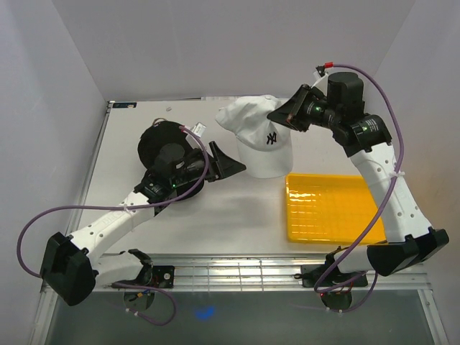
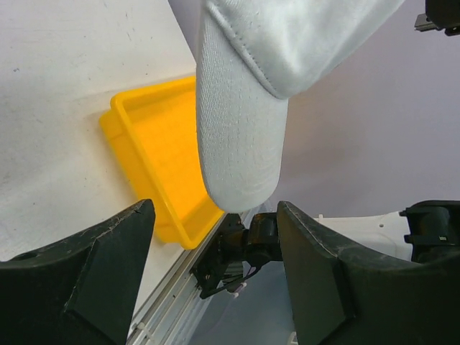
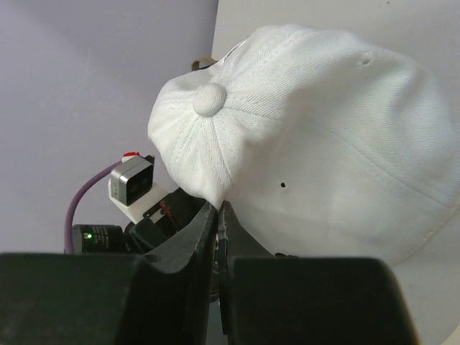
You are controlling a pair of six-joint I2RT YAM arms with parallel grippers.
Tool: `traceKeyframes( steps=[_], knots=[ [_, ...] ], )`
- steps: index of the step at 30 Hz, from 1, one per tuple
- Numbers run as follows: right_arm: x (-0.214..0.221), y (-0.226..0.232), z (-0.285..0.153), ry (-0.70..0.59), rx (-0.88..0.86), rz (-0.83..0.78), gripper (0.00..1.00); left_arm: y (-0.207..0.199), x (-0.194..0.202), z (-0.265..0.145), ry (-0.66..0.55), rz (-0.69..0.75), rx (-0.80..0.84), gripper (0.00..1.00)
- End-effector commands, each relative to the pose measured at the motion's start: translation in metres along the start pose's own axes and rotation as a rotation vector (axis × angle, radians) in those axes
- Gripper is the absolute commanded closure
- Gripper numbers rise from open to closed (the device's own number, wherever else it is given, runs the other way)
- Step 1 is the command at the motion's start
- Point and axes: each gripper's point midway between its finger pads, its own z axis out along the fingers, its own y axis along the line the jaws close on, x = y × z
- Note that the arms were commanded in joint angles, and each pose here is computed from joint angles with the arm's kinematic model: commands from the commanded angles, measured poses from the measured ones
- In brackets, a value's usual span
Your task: Stack the hats
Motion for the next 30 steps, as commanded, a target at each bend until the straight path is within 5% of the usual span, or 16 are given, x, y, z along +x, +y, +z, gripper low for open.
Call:
traceKeyframes(
  steps=[1,16,24,25,29,30],
  knots=[
    [-0.015,0.039,-0.009,-0.064,-0.1,-0.024,0.92,-0.014,-0.011,0.003,-0.049,0.051,0.053,0.21],
    [0.001,0.049,0.0,-0.029,-0.138,-0.009,0.92,-0.028,-0.012,0.017,-0.067,-0.011,0.132,0.27],
    [0.009,0.042,0.008,-0.011,-0.13,-0.006,0.92,-0.053,-0.022,0.011,-0.083,-0.115,0.204,0.83],
    [0.009,0.042,0.009,-0.009,-0.132,-0.01,0.92,-0.057,-0.025,0.01,-0.092,-0.13,0.212,0.98],
    [0.0,0.042,0.011,-0.038,-0.112,-0.041,0.42,-0.077,-0.058,-0.005,-0.194,-0.224,0.257,1.0],
    [-0.005,0.038,0.01,-0.065,-0.09,-0.051,0.36,-0.08,-0.072,-0.012,-0.23,-0.254,0.269,1.0]
  ],
)
